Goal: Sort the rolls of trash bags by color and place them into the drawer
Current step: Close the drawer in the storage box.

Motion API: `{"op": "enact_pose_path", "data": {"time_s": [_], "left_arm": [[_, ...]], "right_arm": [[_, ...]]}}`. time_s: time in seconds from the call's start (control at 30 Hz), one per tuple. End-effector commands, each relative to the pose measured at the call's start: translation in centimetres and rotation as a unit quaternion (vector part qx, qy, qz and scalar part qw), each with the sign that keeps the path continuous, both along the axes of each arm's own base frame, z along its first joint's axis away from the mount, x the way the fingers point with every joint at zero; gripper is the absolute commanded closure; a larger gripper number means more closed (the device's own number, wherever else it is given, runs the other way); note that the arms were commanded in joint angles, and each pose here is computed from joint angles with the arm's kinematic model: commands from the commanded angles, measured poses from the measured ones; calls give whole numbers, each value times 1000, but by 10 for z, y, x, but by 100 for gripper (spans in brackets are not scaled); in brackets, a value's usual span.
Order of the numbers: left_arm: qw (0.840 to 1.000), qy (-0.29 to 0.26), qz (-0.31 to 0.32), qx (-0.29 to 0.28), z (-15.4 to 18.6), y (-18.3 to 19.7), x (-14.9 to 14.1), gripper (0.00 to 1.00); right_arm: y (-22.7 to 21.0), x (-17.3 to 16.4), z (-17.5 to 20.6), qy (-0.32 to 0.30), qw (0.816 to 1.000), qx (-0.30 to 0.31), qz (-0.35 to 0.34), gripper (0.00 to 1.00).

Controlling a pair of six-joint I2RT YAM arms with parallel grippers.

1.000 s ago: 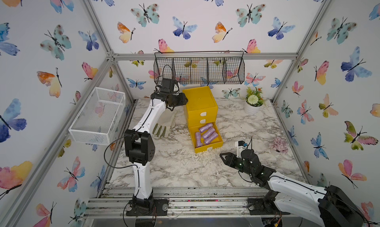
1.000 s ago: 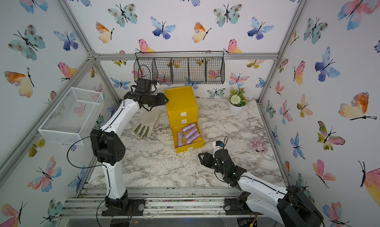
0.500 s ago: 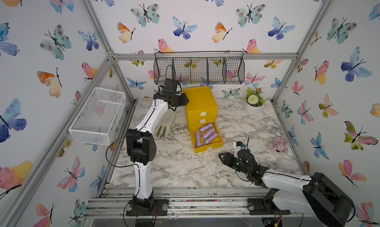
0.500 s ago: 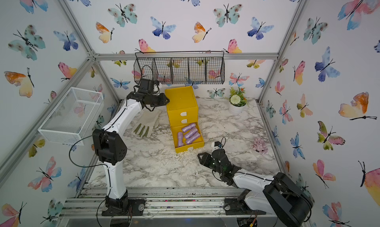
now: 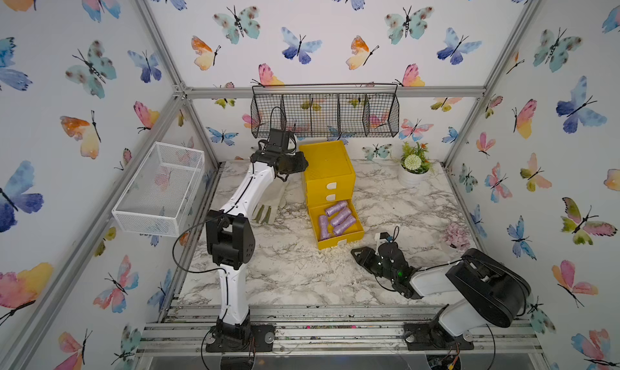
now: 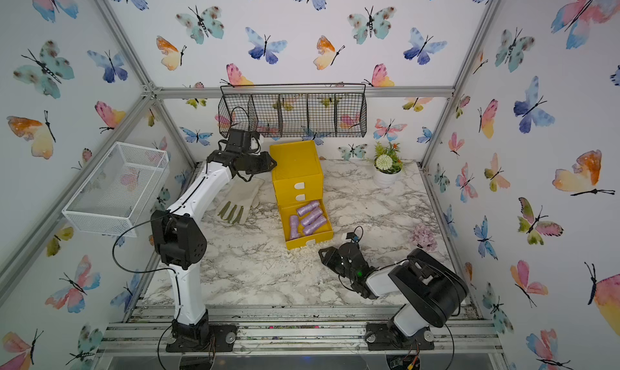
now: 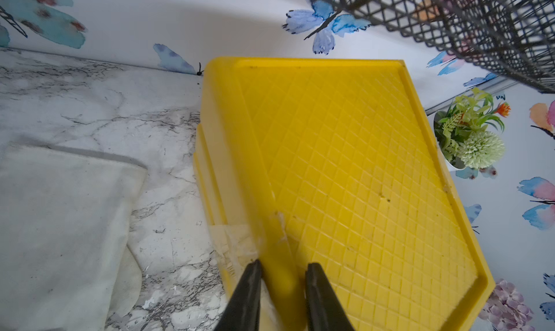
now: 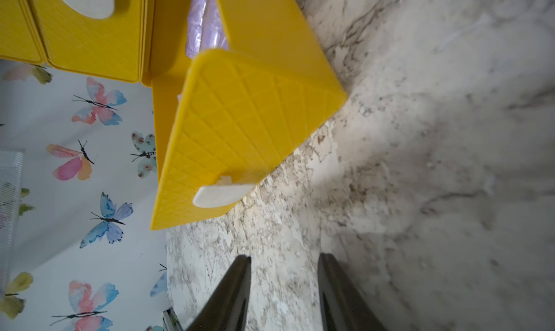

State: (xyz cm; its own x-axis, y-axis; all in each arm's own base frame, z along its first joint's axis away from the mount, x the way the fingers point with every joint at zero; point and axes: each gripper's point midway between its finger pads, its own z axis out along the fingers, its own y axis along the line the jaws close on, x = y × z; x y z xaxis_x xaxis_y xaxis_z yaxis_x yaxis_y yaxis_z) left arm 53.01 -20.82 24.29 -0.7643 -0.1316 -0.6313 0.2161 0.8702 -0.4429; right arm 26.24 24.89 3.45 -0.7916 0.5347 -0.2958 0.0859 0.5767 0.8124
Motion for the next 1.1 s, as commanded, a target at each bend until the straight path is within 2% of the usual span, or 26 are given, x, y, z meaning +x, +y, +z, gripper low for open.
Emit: {"op": "enact_pose_path", "data": {"time_s": [0.0, 0.4, 0.6, 1.07], "left_arm": [[998, 53, -25, 19, -35, -10, -18, 74], [998, 61, -18, 14, -33, -9, -22, 74], [997, 68, -19, 11, -36, -11, -22, 74], [997, 73, -23, 6, -38, -13, -23, 75]], "right_arm": [[8, 17, 17, -19, 999, 42, -26, 59], [15, 46, 5, -21, 996, 40, -71, 59], [24, 62, 9, -35, 994, 54, -84, 60], [37, 106, 18, -60, 991, 40, -114, 60]]}}
